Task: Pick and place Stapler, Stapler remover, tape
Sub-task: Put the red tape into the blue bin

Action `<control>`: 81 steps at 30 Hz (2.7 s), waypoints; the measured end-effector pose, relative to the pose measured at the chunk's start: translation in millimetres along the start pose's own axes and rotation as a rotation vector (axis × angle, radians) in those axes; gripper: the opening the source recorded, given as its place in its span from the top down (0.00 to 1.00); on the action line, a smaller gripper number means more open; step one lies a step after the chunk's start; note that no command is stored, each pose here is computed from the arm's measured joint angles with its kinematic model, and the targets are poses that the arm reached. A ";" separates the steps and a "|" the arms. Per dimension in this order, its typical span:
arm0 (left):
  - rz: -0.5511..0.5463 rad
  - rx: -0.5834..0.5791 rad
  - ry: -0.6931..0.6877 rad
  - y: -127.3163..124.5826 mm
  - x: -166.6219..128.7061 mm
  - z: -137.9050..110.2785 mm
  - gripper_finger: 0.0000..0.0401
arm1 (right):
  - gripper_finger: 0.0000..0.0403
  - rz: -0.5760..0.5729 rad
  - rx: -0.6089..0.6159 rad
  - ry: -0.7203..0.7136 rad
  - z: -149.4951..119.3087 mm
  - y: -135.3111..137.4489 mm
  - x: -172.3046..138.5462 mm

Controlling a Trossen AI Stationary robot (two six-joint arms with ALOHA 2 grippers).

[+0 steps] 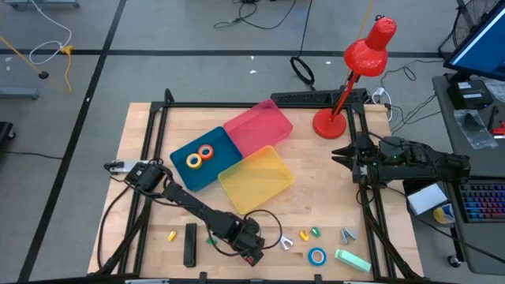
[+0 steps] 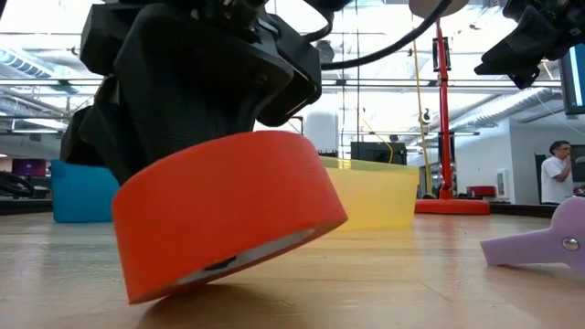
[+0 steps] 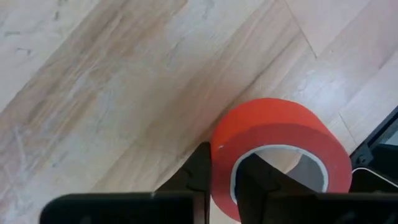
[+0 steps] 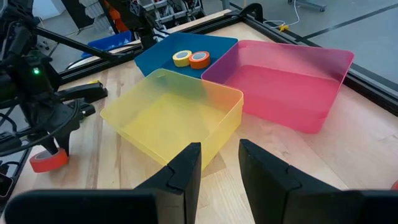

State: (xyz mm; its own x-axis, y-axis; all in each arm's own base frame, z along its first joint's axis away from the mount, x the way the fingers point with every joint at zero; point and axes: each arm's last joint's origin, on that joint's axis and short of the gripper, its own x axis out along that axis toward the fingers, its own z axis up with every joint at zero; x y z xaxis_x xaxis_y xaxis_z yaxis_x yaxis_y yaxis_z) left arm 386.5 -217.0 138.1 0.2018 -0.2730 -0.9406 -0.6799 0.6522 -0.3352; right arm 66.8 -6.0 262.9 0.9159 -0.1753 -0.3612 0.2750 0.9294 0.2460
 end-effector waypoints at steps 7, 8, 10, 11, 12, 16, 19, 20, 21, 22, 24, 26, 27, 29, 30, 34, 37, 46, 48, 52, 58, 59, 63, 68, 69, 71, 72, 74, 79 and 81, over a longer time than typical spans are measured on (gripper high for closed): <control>-0.060 -0.008 0.127 -3.3 -19.1 -7.2 0.90 | 0.75 0.000 0.000 0.000 0.0 0.0 0.0; -0.079 -0.004 0.132 -5.0 -28.5 -9.6 0.90 | 0.75 0.000 0.000 0.000 0.0 0.0 0.1; -0.137 -0.003 0.127 -10.0 -53.2 -12.6 0.90 | 0.75 0.000 -0.002 0.000 0.0 0.0 0.0; -0.148 -0.005 0.110 -9.9 -66.7 -14.0 0.90 | 0.75 0.000 -0.002 0.000 0.0 0.0 0.0; -0.148 -0.014 0.082 -8.5 -79.3 -15.0 0.90 | 0.75 0.000 -0.003 -0.001 0.1 0.0 0.0; -0.087 -0.075 -0.085 8.3 -133.3 -16.2 0.90 | 0.75 0.000 -0.013 0.000 0.0 0.0 0.0; 0.014 -0.133 -0.247 32.5 -176.1 -14.9 0.90 | 0.75 0.000 -0.025 0.000 0.0 0.0 0.0; 0.060 -0.152 -0.306 42.3 -188.2 -12.0 0.90 | 0.75 0.000 -0.026 0.000 0.0 0.0 0.0; 0.108 -0.168 -0.363 52.1 -199.5 -9.2 0.90 | 0.75 0.000 -0.026 -0.001 0.1 0.0 0.0; 0.149 -0.187 -0.416 61.8 -210.5 -4.9 0.90 | 0.75 0.000 -0.026 -0.001 0.1 0.0 0.0; 0.220 -0.220 -0.505 80.6 -230.9 5.0 0.90 | 0.75 0.000 -0.026 -0.001 0.1 0.0 0.0; 0.285 -0.225 -0.552 97.8 -246.2 19.4 0.90 | 0.75 0.000 -0.026 -0.001 0.1 0.0 0.0; 0.318 -0.214 -0.558 105.5 -251.2 27.9 0.90 | 0.75 0.000 -0.026 0.000 0.1 0.0 0.1; 0.384 -0.184 -0.549 120.9 -257.5 48.9 0.90 | 0.75 0.000 -0.026 -0.001 0.1 0.0 0.0; 0.417 -0.162 -0.538 128.7 -260.0 59.6 0.90 | 0.75 0.000 -0.026 -0.001 0.1 0.0 0.1; 0.555 -0.068 -0.462 161.8 -260.9 106.0 0.90 | 0.75 0.000 -0.026 0.000 0.1 0.0 0.1; 0.639 -0.025 -0.379 188.3 -258.0 135.4 0.90 | 0.75 0.000 -0.026 -0.001 0.1 0.0 0.1; 0.657 0.059 -0.232 230.4 -240.6 182.2 0.90 | 0.75 -0.003 -0.026 -0.002 0.1 0.0 0.1; 0.625 0.090 -0.227 234.1 -232.0 185.5 0.90 | 0.75 -0.003 -0.026 -0.002 0.1 0.0 0.1; 0.625 0.095 -0.171 248.9 -206.1 181.6 0.90 | 0.75 -0.003 -0.026 -0.002 0.1 0.0 0.1; 0.617 0.109 -0.126 266.8 -167.9 172.8 0.90 | 0.75 -0.004 -0.026 -0.002 0.1 -0.1 0.1; 0.611 0.111 -0.137 268.2 -163.7 172.7 0.90 | 0.75 -0.004 -0.026 -0.002 0.1 -0.1 0.0; 0.594 0.111 -0.183 269.4 -157.2 175.2 0.90 | 0.75 -0.004 -0.026 -0.002 0.1 -0.1 0.1; 0.591 0.152 -0.219 270.5 -158.8 180.7 0.90 | 0.75 -0.004 -0.026 -0.002 0.1 -0.1 0.1; 0.597 0.158 -0.223 272.1 -159.5 181.9 0.90 | 0.75 -0.004 -0.025 -0.002 0.1 -0.1 0.1; 0.617 0.164 -0.223 276.4 -159.8 184.5 0.90 | 0.75 -0.004 -0.025 -0.002 0.1 -0.1 0.0; 0.625 0.163 -0.221 279.0 -159.8 185.8 0.90 | 0.75 -0.004 -0.026 -0.002 0.1 -0.1 0.0; 0.627 0.158 -0.218 283.7 -160.8 187.7 0.90 | 0.75 -0.004 -0.026 -0.002 0.1 -0.1 0.0; 0.621 0.148 -0.213 294.1 -152.4 186.3 0.90 | 0.75 -0.004 -0.025 -0.002 0.2 -0.1 0.1; 0.623 0.135 -0.204 297.0 -148.3 183.4 0.90 | 0.75 -0.004 -0.025 -0.002 0.1 -0.1 0.0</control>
State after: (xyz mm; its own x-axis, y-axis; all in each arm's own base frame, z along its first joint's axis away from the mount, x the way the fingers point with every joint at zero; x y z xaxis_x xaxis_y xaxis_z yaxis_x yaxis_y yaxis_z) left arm 283.9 146.9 168.1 -0.0620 0.3136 -0.9475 -0.6213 0.7309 0.2825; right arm 66.9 -6.1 263.0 0.9154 -0.1797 -0.3601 0.2711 0.9367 0.2216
